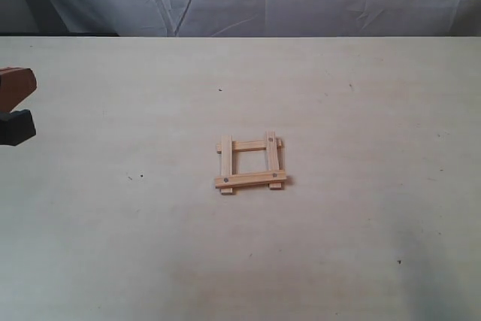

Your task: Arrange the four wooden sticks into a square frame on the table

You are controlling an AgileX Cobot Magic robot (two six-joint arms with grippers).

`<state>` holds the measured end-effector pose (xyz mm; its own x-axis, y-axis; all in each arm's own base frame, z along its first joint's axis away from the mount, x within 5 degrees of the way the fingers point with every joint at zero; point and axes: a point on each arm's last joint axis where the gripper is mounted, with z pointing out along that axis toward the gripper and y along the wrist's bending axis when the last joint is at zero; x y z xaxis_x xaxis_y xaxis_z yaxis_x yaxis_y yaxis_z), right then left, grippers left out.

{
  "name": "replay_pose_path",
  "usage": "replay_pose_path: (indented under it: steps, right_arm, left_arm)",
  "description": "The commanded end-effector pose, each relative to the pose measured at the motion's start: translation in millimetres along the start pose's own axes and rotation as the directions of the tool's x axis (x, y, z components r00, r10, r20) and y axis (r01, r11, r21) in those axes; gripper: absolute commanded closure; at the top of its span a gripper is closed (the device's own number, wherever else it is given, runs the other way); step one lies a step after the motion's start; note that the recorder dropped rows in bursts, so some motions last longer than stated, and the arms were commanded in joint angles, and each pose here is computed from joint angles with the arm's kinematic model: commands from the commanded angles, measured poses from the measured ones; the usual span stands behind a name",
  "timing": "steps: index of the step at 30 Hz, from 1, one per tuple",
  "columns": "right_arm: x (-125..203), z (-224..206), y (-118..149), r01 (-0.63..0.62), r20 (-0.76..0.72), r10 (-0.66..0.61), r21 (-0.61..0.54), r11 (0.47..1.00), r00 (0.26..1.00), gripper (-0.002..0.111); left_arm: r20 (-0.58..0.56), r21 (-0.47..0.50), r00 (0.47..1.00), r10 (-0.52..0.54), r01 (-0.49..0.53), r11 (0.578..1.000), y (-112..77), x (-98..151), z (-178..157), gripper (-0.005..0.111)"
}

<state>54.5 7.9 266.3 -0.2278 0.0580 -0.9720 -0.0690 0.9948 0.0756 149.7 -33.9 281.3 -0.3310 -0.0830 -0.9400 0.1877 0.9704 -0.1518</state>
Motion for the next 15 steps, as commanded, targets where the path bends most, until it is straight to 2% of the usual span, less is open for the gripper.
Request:
replay_pose_path:
  steps: [1, 7, 15]
  right_arm:
    - [6, -1, -8, -0.031, 0.002, 0.031, 0.083, 0.996, 1.000, 0.109]
    - [33, 8, -12, -0.016, -0.069, 0.024, 0.115, 0.993, 0.997, 0.109]
    - [50, 6, -13, 0.044, -0.010, -0.043, 0.109, 0.993, 0.999, 0.109]
  left_arm:
    - [0.007, 0.001, 1.000, 0.006, -0.006, 1.000, -0.2, 0, -1, 0.107]
    - [0.007, 0.001, 1.000, 0.006, -0.006, 1.000, -0.2, 0, -1, 0.107]
    - [0.007, 0.001, 1.000, 0.006, -0.006, 1.000, -0.2, 0, -1, 0.107]
